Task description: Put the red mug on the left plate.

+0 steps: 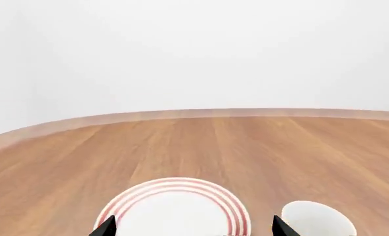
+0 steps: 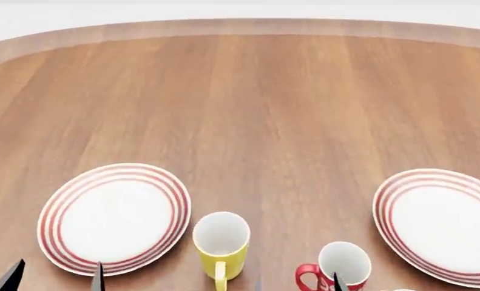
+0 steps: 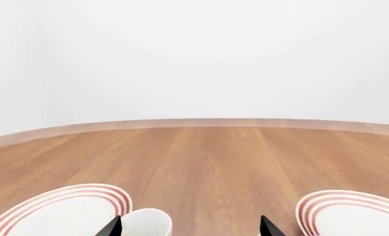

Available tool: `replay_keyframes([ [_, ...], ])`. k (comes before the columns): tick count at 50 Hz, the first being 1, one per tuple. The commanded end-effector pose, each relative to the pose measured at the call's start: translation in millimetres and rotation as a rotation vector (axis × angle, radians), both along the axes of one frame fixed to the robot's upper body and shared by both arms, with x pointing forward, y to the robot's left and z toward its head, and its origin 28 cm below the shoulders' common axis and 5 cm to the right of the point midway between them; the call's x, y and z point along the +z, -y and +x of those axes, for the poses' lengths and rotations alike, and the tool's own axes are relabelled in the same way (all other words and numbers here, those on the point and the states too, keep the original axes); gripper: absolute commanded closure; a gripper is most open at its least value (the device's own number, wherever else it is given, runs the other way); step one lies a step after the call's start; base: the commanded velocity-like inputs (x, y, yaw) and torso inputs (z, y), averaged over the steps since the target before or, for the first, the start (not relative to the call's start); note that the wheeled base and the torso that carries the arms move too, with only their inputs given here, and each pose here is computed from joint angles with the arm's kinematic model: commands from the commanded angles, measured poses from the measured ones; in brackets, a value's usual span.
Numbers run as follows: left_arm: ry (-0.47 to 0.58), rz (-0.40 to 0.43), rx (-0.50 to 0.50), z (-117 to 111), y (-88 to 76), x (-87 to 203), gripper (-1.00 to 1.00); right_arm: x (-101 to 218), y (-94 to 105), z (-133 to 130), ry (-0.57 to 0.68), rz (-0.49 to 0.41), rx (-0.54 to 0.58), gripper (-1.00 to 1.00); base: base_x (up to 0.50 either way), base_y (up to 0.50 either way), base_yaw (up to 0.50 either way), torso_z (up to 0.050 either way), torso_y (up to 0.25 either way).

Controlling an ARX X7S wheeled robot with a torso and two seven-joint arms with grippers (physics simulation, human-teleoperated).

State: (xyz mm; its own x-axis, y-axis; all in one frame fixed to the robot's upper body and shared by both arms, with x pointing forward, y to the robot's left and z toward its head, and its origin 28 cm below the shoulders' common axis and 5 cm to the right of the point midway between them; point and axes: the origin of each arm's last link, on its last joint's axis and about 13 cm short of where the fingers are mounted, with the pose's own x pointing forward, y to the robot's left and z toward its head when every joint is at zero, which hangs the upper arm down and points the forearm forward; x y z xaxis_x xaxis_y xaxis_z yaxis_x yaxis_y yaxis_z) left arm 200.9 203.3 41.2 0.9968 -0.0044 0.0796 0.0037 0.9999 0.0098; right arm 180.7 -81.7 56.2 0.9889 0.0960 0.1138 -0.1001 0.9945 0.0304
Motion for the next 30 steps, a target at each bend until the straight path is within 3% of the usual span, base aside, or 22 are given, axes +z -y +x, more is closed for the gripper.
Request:
replay_keyframes([
  [1, 0.003, 0.000, -0.004, -0.9, 0.4, 0.8, -1.00, 0.4, -0.3, -1.5, 0.001, 0.009, 0.001, -1.00, 0.34, 0.50, 0.00, 0.000, 0.000],
  [23, 0.004, 0.004, -0.007, -1.3, 0.5, 1.2, -1.00, -0.4, -0.5, -1.3, -0.007, 0.017, -0.002, -1.00, 0.34, 0.50, 0.00, 0.000, 0.000],
  [30, 0.004, 0.003, -0.008, -1.2, 0.7, 0.9, -1.00, 8.8, 1.0, -0.8, -0.063, 0.070, -0.089, -1.00, 0.00, 0.00, 0.00, 0.000, 0.002],
])
